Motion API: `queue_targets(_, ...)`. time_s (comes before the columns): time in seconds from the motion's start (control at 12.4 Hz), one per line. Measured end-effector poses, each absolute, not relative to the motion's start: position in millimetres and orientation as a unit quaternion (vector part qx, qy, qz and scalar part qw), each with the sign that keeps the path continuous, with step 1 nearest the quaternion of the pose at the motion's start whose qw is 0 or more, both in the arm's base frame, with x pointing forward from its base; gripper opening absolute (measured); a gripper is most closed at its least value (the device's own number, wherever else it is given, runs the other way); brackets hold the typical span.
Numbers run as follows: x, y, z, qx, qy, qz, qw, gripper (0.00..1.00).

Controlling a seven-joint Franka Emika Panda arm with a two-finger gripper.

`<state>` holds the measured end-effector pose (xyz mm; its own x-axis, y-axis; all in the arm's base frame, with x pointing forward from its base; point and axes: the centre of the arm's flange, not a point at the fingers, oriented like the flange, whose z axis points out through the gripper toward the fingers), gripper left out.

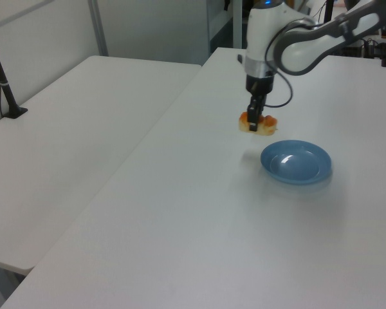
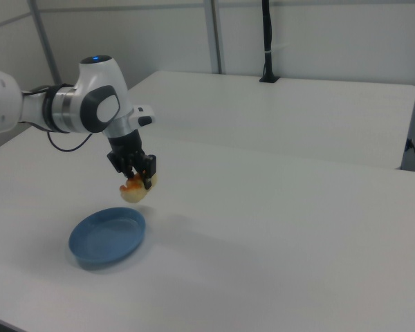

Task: Put the bread on a plate
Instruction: 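Carry the held pastry over the blue plate and lower it, then open the gripper to release the pastry onto the plate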

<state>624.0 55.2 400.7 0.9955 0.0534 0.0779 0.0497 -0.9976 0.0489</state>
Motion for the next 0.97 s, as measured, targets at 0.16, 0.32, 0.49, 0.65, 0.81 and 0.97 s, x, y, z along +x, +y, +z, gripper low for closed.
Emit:
queue_targets(0.16,594.3,52.7,398.5,0.999,0.034,0.025,0.026,0.49)
queue_targets(0.32,571.8,54.3,381.9,0.999,0.028,0.01,0.014,0.49)
queue_targets(0.49,555.8,58.6,367.9,0.999,0.028,0.017,0.008,0.49)
queue_targets(0.65,542.0,67.0,358.2,0.999,0.026,0.02,0.007,0.49)
queue_targets(0.81,530.5,72.7,347.9,0.999,0.012,0.037,0.004,0.49)
queue_targets(0.97,521.0,81.2,335.8,0.999,0.004,0.042,0.002,0.5)
